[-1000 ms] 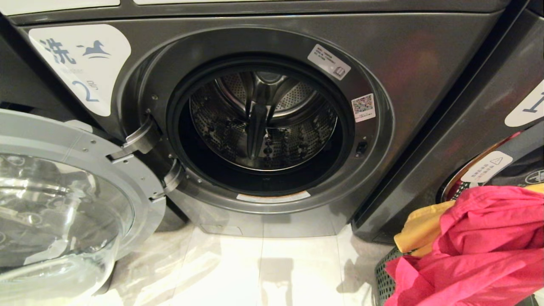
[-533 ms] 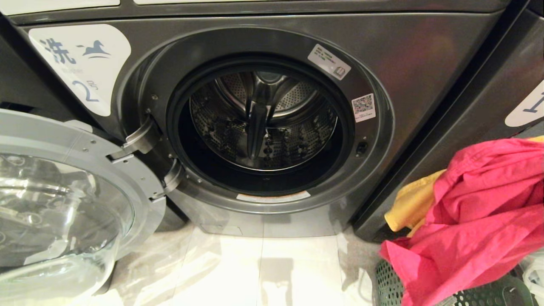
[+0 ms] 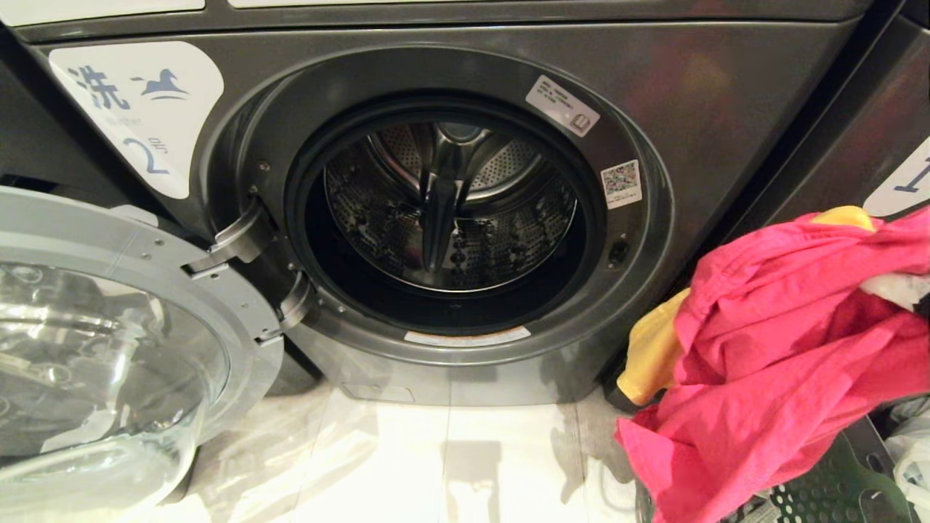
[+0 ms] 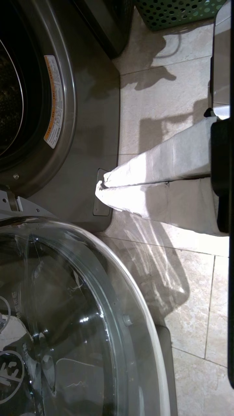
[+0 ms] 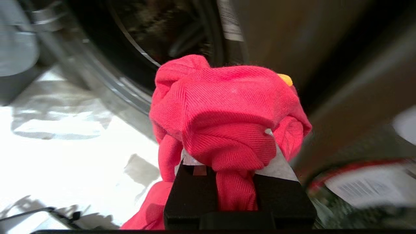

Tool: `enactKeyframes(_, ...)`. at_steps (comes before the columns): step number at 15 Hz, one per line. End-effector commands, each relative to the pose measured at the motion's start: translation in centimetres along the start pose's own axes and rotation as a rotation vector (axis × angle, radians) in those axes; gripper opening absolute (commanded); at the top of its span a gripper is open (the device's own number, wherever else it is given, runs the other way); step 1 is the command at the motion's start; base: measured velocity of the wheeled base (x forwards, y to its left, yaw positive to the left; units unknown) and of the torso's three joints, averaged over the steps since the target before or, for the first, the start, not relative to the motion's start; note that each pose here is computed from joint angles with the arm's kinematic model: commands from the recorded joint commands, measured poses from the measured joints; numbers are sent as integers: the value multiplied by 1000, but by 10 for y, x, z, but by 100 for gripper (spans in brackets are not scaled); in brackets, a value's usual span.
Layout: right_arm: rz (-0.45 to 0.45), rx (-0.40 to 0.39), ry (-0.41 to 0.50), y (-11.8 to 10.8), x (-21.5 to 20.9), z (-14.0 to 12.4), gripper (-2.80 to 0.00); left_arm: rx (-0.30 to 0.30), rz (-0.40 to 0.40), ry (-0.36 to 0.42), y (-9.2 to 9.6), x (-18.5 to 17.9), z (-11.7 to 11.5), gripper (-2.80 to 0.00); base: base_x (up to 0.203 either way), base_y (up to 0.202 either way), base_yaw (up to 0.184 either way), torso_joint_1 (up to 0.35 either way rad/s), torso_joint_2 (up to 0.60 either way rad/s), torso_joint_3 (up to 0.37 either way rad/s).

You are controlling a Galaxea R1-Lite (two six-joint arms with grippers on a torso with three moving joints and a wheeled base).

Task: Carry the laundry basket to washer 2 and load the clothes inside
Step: Place the clothes into the washing machine

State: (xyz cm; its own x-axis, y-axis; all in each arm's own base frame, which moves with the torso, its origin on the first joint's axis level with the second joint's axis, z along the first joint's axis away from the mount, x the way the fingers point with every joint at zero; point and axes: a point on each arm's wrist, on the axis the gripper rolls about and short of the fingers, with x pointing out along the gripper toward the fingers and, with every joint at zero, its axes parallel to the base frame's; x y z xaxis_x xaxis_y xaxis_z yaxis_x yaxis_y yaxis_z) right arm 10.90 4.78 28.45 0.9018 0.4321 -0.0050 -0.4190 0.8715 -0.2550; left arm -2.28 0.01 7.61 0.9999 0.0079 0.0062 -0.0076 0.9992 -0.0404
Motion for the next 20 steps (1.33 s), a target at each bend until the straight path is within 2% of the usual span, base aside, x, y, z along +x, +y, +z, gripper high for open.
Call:
enactKeyframes(1, 87, -5, 30, 13, 21, -1, -280, -1, 1, 0, 0, 0, 0, -280, 0, 0, 0, 0, 0, 0)
enactKeyframes(3, 133, -12, 40, 29, 42, 1, -280, -1, 0, 0, 0, 0, 0, -280, 0, 0, 0, 0, 0, 0)
enactKeyframes(5, 134, -14, 26, 40, 67, 6, -280, -1, 0, 0, 0, 0, 0, -280, 0, 0, 0, 0, 0, 0)
enactKeyframes(9, 119, -4, -25, 49, 105, 20, -280, -1, 1, 0, 0, 0, 0, -280, 0, 0, 0, 0, 0, 0)
enactKeyframes(14, 157, -8, -6, 67, 137, 19, -280, -1, 1, 0, 0, 0, 0, -280, 0, 0, 0, 0, 0, 0)
enactKeyframes(17, 148, -5, -34, 82, 160, 15, -280, -1, 0, 0, 0, 0, 0, -280, 0, 0, 0, 0, 0, 0)
enactKeyframes(20, 91, 1, -51, 96, 189, 6, -280, -1, 1, 0, 0, 0, 0, -280, 0, 0, 0, 0, 0, 0)
